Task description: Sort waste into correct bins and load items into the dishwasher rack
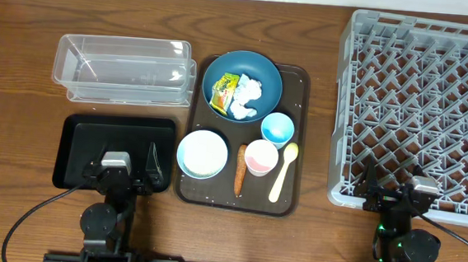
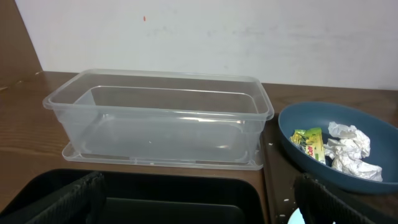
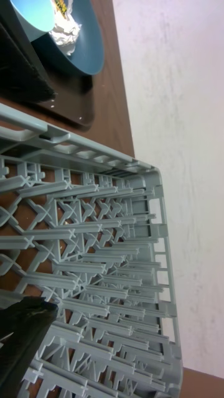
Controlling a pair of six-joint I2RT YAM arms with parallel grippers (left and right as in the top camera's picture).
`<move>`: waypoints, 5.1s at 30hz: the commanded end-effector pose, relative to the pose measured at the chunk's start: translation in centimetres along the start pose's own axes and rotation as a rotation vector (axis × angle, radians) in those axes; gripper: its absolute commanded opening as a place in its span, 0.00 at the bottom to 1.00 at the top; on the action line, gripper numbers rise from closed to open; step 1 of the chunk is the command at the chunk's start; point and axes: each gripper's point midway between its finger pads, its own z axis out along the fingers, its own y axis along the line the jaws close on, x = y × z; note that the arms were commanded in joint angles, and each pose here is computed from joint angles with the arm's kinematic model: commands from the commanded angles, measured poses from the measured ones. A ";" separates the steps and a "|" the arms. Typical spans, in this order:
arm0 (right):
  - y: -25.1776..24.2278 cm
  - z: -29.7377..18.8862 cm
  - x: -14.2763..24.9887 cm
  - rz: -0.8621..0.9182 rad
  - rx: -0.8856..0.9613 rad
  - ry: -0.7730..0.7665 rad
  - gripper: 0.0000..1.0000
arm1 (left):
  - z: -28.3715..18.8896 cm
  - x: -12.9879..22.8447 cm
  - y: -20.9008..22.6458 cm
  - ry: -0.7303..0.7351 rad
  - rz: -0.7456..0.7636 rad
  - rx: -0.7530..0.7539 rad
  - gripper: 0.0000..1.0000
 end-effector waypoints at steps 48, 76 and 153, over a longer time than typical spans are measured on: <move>0.6 7.2 -6.4 -0.082 0.102 0.679 0.99 | 3.9 -4.9 -1.5 0.853 -0.087 0.009 0.98; 0.8 8.2 -7.0 -0.068 0.095 0.653 0.99 | 16.8 -6.5 -16.1 0.779 -0.001 0.359 0.96; 0.7 7.4 -6.1 -0.067 0.100 0.702 0.99 | 21.0 -5.9 -5.5 0.724 0.004 0.000 0.06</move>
